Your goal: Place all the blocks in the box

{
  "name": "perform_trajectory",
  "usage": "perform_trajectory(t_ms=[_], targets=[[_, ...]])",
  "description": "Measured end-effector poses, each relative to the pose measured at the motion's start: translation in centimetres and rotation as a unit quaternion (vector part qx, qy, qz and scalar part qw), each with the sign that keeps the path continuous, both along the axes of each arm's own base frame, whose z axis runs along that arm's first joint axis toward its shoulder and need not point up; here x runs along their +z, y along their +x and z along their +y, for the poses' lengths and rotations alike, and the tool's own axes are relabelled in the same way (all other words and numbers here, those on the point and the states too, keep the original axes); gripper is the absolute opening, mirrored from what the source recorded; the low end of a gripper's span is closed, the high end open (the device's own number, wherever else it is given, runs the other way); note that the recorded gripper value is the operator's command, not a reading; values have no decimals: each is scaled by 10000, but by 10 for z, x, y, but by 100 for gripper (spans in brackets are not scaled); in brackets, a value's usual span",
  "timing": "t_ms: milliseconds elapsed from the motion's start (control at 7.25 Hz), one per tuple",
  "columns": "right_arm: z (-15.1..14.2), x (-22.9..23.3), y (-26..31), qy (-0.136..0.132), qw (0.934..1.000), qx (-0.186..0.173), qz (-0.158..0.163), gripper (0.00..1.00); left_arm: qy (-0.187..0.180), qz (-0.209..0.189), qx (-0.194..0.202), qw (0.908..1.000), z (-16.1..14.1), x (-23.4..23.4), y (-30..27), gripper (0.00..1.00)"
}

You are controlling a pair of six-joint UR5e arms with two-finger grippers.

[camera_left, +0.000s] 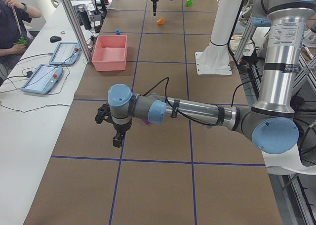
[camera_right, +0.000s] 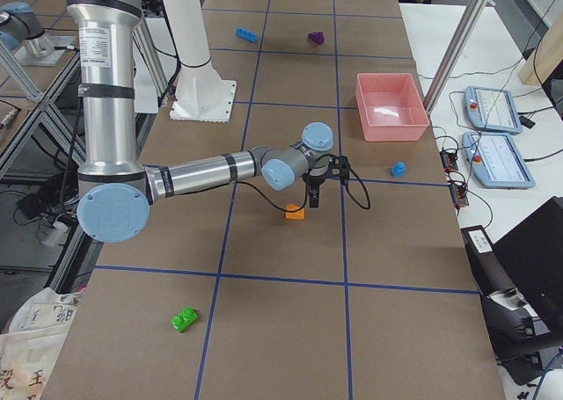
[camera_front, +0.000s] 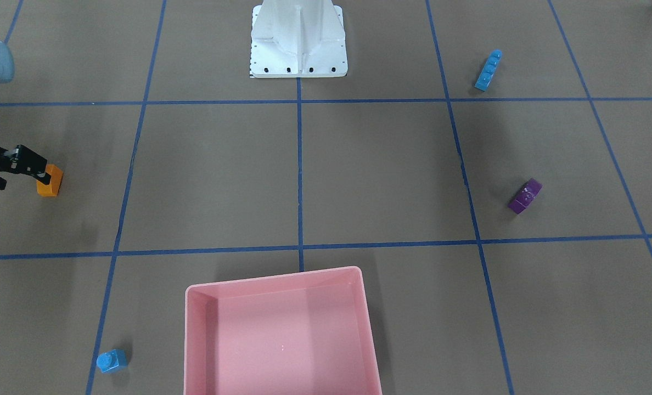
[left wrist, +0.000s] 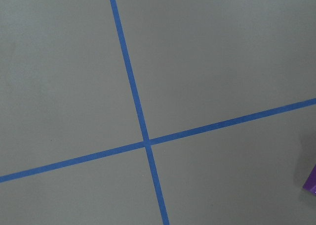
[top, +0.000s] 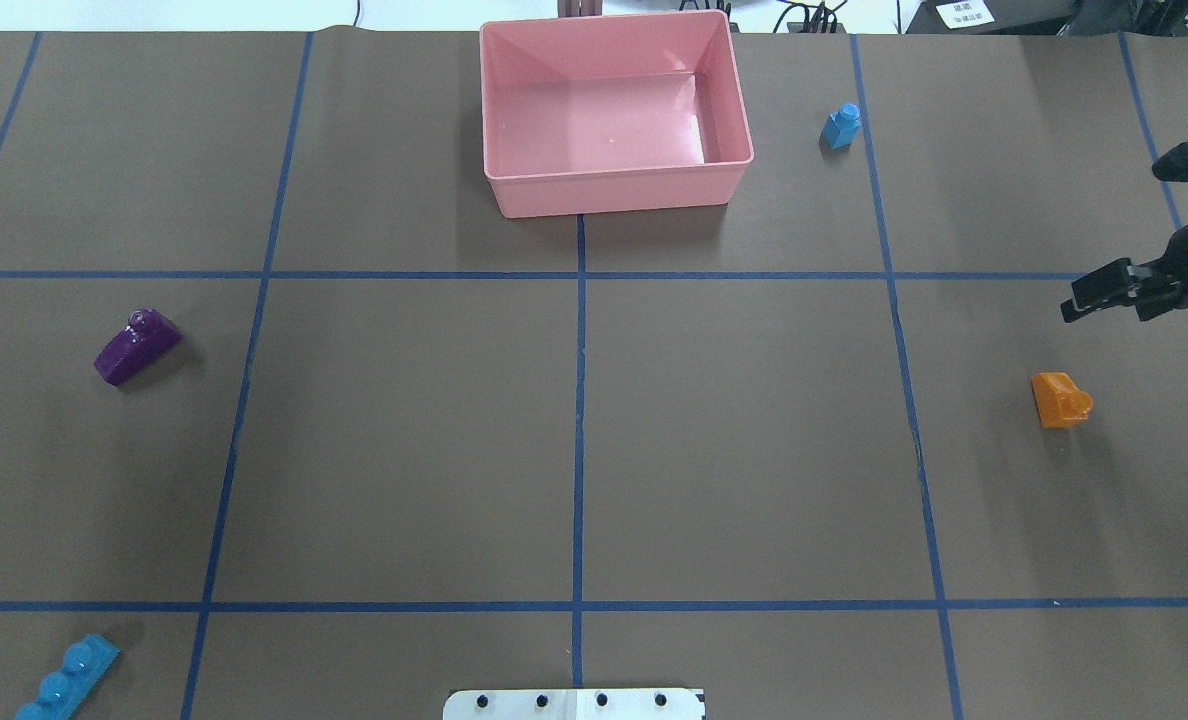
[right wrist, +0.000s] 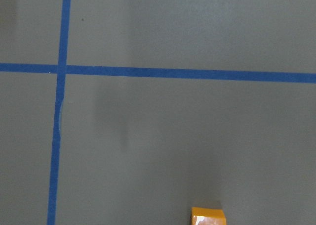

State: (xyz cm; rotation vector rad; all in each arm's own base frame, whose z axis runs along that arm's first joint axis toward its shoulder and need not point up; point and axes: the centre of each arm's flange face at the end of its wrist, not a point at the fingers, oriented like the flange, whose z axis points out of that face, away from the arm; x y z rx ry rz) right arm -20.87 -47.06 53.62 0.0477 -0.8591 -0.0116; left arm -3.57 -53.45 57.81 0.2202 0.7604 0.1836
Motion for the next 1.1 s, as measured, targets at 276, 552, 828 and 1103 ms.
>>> perform_trajectory(t_ms=[276,552,828,1103], targets=[[14,26,-27,-191,9996,-134,179,100,-13,11,-28,10000,0,-2,0,100],[21,50,-30,-354,9987,-205,320,42,-57,39,-120,9999,-1,-6,0,100],[23,56,-31,-446,9981,-226,355,0,-69,48,-148,9999,-1,-8,0,100],[24,53,-31,-503,9979,-268,300,0,-162,74,-258,9995,-2,-10,1,100]])
